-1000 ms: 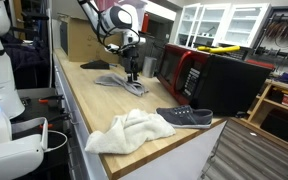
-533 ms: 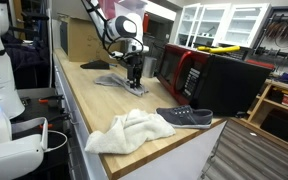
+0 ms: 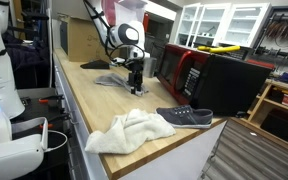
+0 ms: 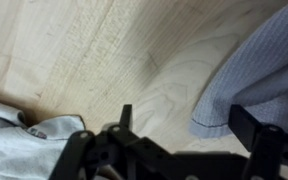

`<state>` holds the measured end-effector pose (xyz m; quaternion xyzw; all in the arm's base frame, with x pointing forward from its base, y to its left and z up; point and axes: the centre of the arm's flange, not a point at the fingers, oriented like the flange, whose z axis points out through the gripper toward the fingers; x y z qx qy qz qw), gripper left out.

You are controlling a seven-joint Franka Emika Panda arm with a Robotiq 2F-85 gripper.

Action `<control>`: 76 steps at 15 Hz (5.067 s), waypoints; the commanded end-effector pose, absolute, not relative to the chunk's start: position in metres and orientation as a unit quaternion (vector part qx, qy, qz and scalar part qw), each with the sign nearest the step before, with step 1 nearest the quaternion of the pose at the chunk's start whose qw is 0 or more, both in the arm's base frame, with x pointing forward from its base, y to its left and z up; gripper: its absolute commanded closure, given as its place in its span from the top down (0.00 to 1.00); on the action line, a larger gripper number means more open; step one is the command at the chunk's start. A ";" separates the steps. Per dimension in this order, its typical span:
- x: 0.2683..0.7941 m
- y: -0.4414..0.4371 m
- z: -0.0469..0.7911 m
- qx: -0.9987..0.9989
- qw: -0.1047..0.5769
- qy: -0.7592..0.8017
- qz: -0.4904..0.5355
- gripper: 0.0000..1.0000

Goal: Unfold the grey object completely

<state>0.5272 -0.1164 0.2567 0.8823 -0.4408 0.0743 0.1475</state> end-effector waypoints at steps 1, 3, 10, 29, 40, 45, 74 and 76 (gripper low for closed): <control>0.524 -0.119 0.243 0.872 0.152 -0.460 0.075 0.68; 0.519 -0.121 0.238 0.871 0.157 -0.461 0.071 0.51; 0.510 -0.126 0.247 0.870 0.161 -0.460 0.073 0.01; 0.344 -0.197 0.379 0.832 0.287 -0.470 0.070 0.02; 0.407 -0.150 0.413 0.853 0.242 -0.436 0.152 0.99; 0.456 -0.084 0.398 0.889 0.188 -0.384 0.164 1.00; 0.509 -0.062 0.262 0.935 0.080 -0.340 0.055 0.15; 0.512 -0.058 0.263 0.937 0.073 -0.338 0.056 0.01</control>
